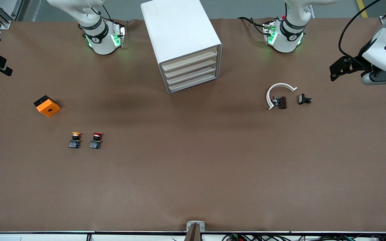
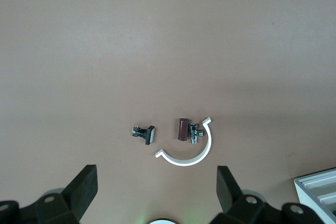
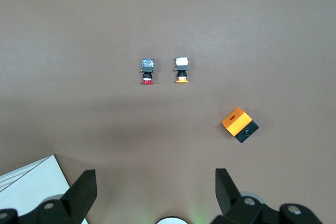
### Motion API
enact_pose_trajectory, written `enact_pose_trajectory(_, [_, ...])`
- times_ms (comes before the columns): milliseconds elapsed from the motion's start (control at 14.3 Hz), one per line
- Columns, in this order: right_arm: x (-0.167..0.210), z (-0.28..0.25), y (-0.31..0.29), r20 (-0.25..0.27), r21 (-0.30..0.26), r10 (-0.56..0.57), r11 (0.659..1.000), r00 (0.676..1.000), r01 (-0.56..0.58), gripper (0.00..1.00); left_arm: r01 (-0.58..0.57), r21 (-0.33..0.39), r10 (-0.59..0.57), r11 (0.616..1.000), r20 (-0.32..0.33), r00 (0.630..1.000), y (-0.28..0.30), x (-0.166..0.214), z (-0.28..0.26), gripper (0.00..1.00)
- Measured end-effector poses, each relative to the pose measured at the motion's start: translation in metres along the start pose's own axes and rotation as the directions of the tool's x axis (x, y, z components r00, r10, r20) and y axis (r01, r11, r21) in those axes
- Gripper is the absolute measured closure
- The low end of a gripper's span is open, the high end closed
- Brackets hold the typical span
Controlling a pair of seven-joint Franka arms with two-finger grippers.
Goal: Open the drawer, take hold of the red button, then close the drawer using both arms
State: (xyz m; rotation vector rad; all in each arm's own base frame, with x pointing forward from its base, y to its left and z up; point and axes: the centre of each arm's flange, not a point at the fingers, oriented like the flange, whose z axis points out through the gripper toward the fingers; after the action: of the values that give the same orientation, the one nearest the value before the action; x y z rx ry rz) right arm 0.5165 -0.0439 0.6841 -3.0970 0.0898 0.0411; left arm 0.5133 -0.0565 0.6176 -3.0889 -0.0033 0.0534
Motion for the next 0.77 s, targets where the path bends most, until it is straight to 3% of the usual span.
enact_pose_trajectory(280, [-0.012,0.004,-0.001,-0.013,0.001,-0.004,1.0,1.0,0.004,0.0,0.01,-0.002,-0.01,1.0,-0.004,1.0,-0.005,0.001,-0.001,0.0])
enact_pose_trajectory(561, [-0.02,0.004,-0.016,-0.021,-0.056,-0.038,0.998,0.999,0.037,0.0,0.017,-0.003,-0.017,1.0,-0.009,1.0,-0.009,0.001,-0.004,0.0])
enact_pose_trajectory(771, [-0.02,0.006,-0.019,-0.02,-0.063,-0.045,0.997,0.999,0.043,0.0,-0.024,-0.003,0.024,1.0,-0.031,0.999,-0.01,-0.005,-0.019,0.0])
